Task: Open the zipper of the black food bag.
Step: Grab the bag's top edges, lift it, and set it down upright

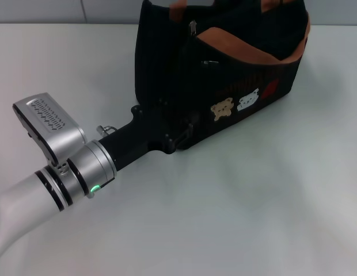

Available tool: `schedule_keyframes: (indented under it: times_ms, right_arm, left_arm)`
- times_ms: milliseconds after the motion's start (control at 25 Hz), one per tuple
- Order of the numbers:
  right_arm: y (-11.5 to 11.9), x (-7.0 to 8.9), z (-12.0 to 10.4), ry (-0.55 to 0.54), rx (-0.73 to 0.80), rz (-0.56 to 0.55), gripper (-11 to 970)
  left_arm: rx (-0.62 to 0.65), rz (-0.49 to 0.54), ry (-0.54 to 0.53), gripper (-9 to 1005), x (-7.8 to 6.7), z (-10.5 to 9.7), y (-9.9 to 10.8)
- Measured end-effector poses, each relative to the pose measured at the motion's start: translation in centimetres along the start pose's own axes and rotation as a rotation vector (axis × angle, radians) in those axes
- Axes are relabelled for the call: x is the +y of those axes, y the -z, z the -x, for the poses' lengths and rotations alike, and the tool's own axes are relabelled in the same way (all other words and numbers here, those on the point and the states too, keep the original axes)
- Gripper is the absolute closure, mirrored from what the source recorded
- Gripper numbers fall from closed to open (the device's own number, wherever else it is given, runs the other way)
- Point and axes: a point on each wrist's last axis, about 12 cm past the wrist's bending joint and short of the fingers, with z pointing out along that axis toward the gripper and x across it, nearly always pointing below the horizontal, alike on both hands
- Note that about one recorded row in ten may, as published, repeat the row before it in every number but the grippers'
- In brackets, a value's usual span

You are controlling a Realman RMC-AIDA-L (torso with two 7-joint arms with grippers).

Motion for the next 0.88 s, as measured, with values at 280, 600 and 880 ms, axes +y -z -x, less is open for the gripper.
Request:
schedule_keyframes:
  times_ms: [280,600,880]
  right_arm:
    - [-0.3,0.0,0.0,0.000,-0.001,0.005,200]
    - [-0.5,0.0,-0.1,-0.004,-0.006,0.008,200]
    - [-0.7,-0.1,-0.1,-0.004,-0.004,0.007,199]
  left_arm:
    - [0.002,0.009,0.000,608,0.1,-0.1,0.1]
    - [0.005,0.014,-0.007,900,0.3,-0.1,0.2]
    - [-0.020,0.043,-0.016,912,0.8,0.0,1.2]
